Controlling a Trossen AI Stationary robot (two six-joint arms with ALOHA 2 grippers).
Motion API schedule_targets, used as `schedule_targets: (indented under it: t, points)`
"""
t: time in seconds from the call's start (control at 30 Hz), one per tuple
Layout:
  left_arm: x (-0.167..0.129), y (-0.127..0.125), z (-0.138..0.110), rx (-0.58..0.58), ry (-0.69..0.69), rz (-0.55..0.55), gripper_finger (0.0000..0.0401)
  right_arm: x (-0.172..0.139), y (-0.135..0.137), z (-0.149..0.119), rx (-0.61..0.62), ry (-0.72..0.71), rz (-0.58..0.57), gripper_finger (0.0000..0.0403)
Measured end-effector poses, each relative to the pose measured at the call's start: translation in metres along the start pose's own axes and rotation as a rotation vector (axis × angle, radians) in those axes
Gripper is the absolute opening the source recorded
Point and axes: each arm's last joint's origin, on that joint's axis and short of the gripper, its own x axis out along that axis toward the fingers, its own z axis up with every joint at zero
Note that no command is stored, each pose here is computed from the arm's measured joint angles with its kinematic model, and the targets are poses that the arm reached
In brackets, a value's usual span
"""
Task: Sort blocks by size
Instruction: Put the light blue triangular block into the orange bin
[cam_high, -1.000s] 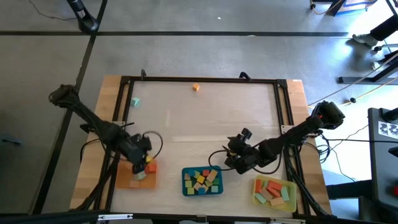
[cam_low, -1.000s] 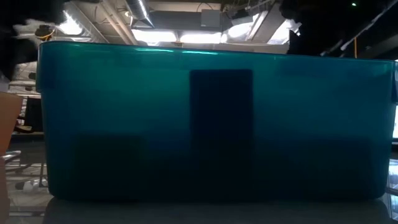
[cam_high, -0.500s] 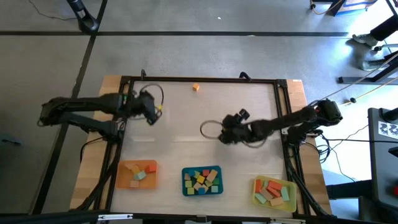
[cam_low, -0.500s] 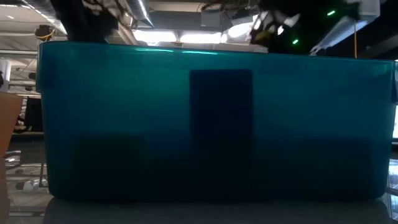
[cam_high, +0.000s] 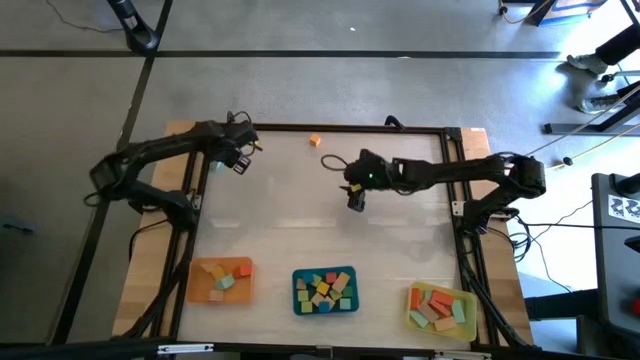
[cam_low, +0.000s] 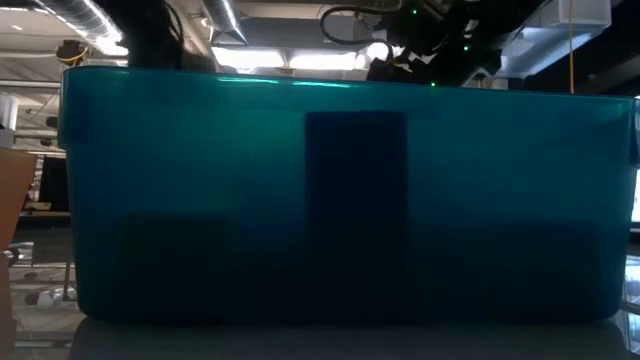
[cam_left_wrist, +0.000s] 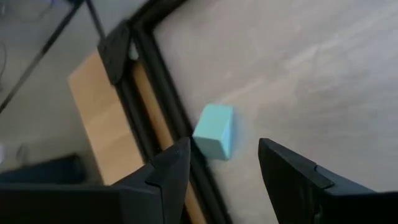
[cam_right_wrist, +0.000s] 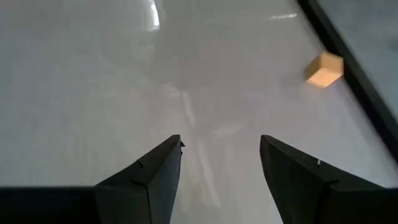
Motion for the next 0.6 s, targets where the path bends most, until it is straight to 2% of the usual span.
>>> schedule_targets:
  t: [0.13, 0.27, 0.43, 0.6]
  points:
    - [0.026, -0.005, 0.006, 0.032, 0.128, 0.031, 0.0178, 0.003, -0.026, -0.002, 0.002, -0.004, -0.037, 0.0218]
    - [0.046, -0.011, 0.010, 0.053, 0.215, 0.057, 0.0178, 0.005, -0.045, -0.006, 0.057, -0.001, 0.008, 0.0218]
    - [0.070, -0.013, 0.013, 0.081, 0.299, 0.137, 0.0171, 0.015, -0.049, -0.012, 0.074, 0.028, 0.053, 0.0218]
    - [0.088, -0.014, 0.013, 0.109, 0.370, 0.138, 0.0140, 0.025, -0.042, -0.018, 0.065, 0.069, 0.083, 0.0218]
